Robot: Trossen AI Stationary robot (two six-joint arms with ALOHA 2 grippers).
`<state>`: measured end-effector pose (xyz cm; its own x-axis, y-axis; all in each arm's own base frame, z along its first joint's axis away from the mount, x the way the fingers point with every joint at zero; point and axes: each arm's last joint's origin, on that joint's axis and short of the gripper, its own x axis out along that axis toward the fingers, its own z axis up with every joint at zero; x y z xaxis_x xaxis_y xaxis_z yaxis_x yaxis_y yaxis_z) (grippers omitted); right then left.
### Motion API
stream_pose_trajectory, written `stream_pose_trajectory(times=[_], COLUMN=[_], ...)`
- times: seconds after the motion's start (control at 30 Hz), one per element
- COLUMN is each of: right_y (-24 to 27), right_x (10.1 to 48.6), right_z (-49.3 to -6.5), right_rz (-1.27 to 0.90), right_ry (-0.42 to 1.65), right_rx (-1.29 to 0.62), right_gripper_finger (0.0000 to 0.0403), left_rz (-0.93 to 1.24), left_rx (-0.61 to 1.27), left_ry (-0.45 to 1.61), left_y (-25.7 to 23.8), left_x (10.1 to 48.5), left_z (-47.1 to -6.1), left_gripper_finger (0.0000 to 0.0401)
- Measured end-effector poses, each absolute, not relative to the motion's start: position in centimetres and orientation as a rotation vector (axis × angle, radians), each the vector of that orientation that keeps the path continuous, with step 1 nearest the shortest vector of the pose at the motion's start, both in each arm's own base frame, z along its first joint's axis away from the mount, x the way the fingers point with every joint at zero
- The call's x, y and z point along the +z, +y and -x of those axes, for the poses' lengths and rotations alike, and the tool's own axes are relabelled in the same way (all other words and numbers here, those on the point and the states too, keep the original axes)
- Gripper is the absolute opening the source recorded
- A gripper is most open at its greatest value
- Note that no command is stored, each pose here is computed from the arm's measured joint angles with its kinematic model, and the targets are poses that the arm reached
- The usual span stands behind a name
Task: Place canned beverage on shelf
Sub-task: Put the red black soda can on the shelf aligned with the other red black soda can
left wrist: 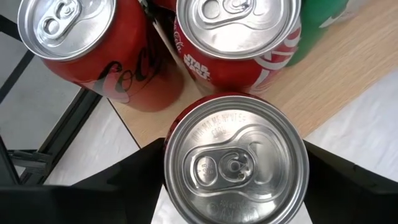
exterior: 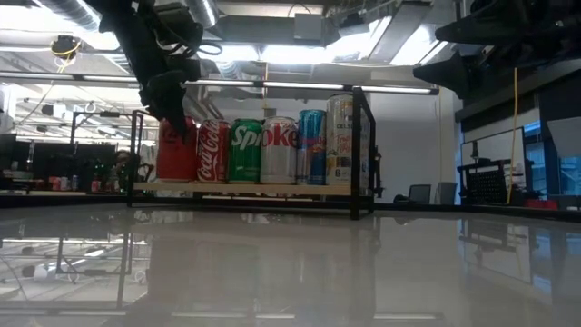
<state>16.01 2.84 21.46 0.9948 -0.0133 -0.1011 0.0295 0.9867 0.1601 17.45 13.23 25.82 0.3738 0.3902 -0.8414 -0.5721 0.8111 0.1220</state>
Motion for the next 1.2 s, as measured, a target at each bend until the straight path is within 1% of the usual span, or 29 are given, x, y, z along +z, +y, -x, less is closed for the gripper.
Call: stream_pose_trajectory(times=[0.3, 1.0, 1.2], right_y=[2.84, 2.84, 2.84], right_x=[21.45, 21.45, 21.44], right_z=[-16.01, -16.00, -16.01], right_rz=[-0.162, -0.162, -0.162], right_ry=[0.100, 0.100, 0.101], right_rx=[-0.022, -0.021, -0.021], right_gripper_finger=[0.0372, 0.0372, 0.0372], left_rz=[0.201, 0.192, 0.180], left_rx=[0.622, 0.644, 0.664], left_ry=[1.017, 1.023, 1.026], left_y=[13.20, 13.24, 13.30], left_x=[25.82, 25.85, 25.86], left_z=[-17.48, -17.43, -17.41], left_gripper_finger=[0.0327, 0.0327, 0.0358])
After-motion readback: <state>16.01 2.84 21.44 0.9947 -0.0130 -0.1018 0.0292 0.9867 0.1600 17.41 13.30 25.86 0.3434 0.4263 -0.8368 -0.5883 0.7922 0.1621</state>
